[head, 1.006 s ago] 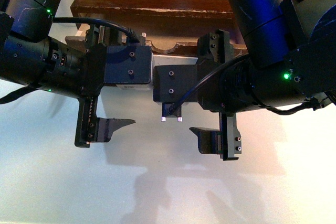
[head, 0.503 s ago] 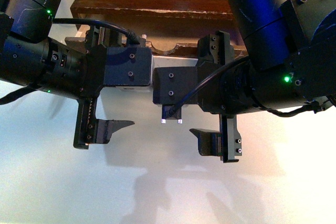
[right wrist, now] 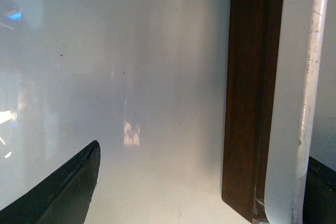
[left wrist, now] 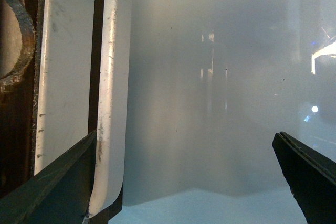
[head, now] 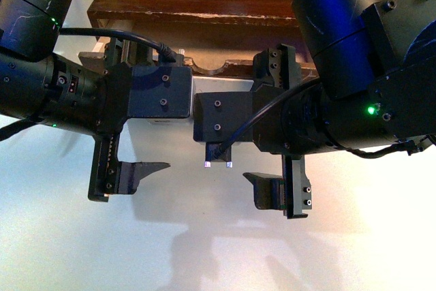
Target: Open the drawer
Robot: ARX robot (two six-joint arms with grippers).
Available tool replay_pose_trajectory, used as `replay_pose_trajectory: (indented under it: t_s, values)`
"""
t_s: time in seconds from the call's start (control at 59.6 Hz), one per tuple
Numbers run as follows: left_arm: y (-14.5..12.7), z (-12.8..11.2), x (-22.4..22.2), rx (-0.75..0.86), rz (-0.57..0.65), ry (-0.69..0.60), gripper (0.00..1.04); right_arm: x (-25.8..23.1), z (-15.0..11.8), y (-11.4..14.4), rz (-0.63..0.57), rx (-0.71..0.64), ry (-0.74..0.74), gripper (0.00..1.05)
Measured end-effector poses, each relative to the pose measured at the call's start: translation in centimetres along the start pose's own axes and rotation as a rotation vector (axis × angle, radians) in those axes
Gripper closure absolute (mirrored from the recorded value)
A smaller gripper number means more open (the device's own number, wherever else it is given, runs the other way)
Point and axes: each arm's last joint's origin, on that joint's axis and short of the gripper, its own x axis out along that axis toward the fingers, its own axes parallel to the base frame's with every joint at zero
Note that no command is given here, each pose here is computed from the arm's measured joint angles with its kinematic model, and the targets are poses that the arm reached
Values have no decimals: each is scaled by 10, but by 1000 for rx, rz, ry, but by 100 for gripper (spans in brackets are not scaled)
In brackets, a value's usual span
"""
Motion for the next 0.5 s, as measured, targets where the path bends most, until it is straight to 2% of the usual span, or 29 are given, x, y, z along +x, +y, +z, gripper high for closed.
replay_pose_trajectory:
  t_s: [0.503]
  values:
    - [-5, -3, -5, 3, -2, 2, 8, 0, 7, 6, -4, -6, -1, 9]
